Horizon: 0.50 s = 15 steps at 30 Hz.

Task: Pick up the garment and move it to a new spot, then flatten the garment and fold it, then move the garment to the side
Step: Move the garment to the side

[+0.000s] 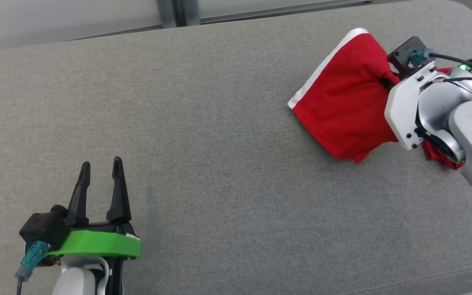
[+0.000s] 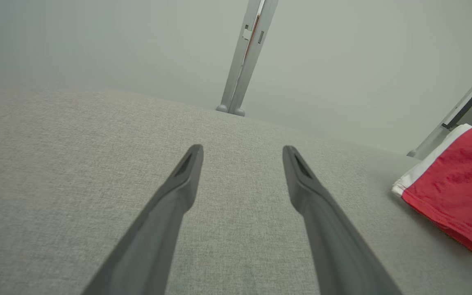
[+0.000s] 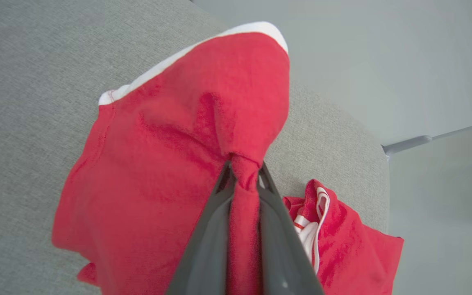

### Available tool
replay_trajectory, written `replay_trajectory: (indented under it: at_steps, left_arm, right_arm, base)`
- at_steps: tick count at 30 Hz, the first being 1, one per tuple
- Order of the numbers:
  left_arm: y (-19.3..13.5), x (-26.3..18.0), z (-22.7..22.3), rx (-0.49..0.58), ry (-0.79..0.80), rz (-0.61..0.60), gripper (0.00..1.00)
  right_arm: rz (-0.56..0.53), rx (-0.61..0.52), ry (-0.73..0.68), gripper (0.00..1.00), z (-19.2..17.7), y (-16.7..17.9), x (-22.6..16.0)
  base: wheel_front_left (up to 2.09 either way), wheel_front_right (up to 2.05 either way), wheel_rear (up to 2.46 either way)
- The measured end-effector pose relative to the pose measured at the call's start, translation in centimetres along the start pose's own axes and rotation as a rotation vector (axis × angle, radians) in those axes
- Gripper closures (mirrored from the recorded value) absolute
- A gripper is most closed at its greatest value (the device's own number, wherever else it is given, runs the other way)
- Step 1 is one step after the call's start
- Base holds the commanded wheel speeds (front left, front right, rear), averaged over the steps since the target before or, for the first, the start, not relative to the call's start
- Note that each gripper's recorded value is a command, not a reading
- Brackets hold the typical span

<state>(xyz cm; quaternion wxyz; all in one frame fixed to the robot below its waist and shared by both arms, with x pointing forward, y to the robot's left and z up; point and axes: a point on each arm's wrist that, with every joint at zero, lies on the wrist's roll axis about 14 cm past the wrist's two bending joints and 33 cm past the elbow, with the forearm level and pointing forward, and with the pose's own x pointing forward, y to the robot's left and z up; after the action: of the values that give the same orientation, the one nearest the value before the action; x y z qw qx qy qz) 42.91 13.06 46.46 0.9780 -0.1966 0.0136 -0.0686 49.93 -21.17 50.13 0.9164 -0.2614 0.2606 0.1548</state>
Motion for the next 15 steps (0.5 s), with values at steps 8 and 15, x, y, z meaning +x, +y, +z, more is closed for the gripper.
replay_trajectory:
  at_steps: [8, 15]
  left_arm:
    - [-3.8, 3.2, -2.4, -0.007, 0.041, -0.12, 0.0]
    - [-5.3, 4.8, -5.1, -0.007, 0.093, -0.173, 0.0]
  right_arm:
    - [-0.121, 0.07, 0.099, 1.0, -5.6, -5.2, -3.1]
    - [-0.253, 0.108, 0.166, 1.0, -10.4, -9.6, -4.7]
  base:
    - [0.0, 0.0, 0.0]
    - [0.0, 0.0, 0.0]
